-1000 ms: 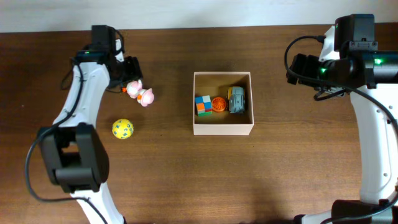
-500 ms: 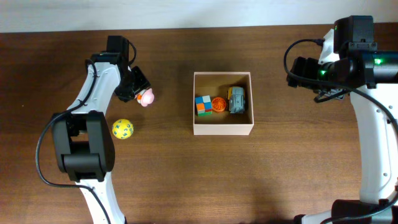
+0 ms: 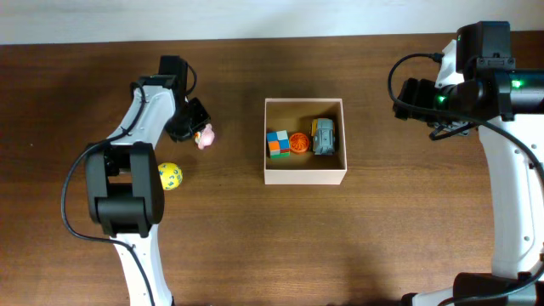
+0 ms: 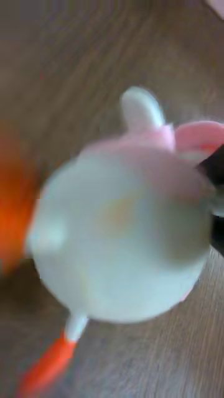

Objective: Pack container
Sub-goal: 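Lower left gripper onto the white-pink duck and grasp it, then carry duck right into the box and release it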

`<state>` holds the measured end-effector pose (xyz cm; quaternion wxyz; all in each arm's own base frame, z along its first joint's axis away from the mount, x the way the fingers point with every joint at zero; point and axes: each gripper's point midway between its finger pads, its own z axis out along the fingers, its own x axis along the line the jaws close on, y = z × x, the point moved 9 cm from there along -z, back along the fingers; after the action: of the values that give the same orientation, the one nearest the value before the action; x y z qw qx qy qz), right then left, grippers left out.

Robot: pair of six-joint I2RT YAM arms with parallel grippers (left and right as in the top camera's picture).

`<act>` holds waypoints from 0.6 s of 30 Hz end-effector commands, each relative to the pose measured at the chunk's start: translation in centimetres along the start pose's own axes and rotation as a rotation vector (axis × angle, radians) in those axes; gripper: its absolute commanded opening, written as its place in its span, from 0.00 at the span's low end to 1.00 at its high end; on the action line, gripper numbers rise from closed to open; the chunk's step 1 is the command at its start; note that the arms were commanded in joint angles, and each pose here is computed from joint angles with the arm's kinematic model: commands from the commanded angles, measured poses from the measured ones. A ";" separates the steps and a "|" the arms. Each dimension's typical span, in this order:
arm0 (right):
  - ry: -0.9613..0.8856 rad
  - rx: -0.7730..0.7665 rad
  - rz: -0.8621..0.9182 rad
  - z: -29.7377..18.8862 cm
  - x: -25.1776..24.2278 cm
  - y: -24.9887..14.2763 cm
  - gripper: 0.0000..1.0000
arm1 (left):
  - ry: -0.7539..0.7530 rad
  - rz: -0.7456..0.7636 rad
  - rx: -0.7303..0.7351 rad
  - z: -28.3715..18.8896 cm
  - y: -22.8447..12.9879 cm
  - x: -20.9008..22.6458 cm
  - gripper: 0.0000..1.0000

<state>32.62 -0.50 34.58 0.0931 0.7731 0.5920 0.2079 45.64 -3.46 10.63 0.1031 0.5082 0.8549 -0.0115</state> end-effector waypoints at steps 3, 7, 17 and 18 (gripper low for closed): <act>-0.001 0.010 -0.028 0.2 -0.1 -0.1 0.82 | -0.024 0.200 -0.063 -3.0 1.9 -1.7 0.07; -0.002 0.012 -0.027 0.2 -0.1 -0.2 0.82 | -0.058 0.370 -0.129 -7.9 3.0 -3.8 0.06; -0.004 0.012 -0.031 0.2 -0.1 -0.2 0.82 | -0.101 1.142 -0.213 -15.4 -3.2 -12.5 0.02; -0.005 0.012 -0.031 0.2 -0.1 -0.2 0.82 | -0.102 1.215 -0.203 -15.3 -4.2 -13.2 0.02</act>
<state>32.53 -0.50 34.52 0.0927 0.7685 0.5992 0.2045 47.02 -11.40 27.04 0.1856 0.8045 0.5568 0.0917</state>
